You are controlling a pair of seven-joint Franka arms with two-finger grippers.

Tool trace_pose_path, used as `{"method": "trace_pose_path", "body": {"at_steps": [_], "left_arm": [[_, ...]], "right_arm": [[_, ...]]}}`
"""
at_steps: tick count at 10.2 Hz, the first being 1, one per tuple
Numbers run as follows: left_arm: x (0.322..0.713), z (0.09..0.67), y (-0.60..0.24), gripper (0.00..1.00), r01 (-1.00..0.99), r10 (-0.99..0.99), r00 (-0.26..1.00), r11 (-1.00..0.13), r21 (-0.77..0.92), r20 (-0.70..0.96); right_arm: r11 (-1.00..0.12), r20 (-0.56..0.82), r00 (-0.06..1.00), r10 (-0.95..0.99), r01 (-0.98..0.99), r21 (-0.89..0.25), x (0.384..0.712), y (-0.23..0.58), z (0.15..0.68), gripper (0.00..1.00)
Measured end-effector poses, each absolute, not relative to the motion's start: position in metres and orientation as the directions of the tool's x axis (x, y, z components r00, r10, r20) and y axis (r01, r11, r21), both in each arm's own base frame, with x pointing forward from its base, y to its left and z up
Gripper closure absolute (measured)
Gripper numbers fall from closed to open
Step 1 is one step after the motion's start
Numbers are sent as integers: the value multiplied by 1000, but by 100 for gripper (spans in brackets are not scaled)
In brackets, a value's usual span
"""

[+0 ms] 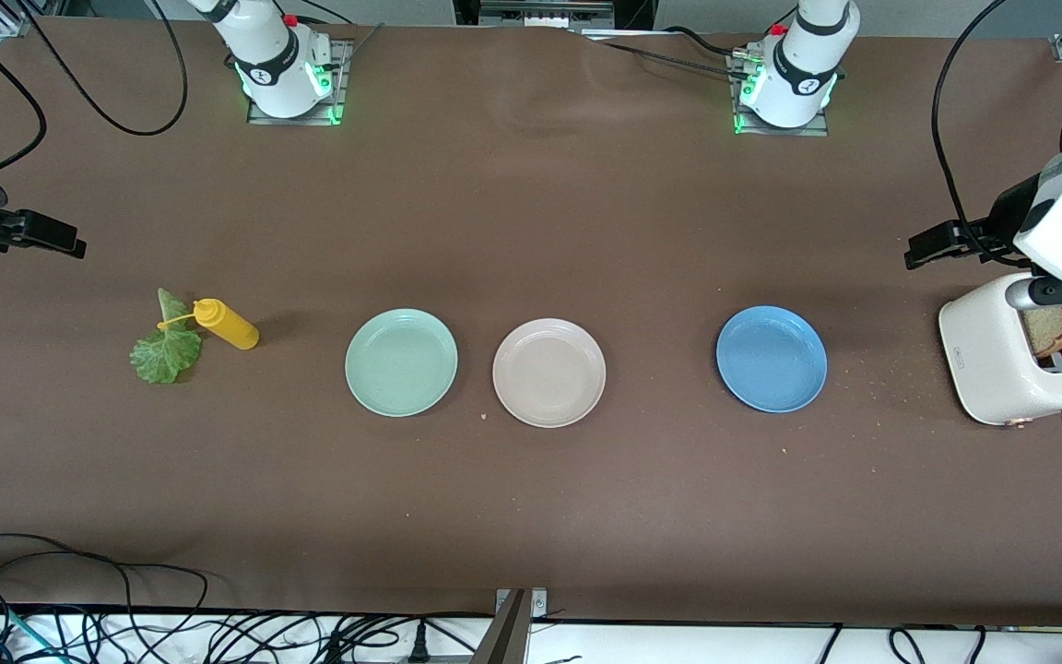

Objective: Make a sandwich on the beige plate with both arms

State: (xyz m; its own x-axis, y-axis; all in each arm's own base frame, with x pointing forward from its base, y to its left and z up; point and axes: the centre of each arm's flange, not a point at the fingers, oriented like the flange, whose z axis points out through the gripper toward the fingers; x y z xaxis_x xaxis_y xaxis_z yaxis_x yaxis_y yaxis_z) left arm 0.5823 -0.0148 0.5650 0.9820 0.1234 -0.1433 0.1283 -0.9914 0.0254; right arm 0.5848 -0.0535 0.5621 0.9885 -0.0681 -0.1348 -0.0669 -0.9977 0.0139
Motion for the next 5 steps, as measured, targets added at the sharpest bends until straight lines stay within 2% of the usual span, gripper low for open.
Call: {"method": "trace_pose_path", "body": {"at_steps": [5], "left_arm": [[582,565,-15,0,128,123,982,-991,25,-144]], "right_arm": [[-998,-136,988,-67,-68,2,585,-52,561,0]]}}
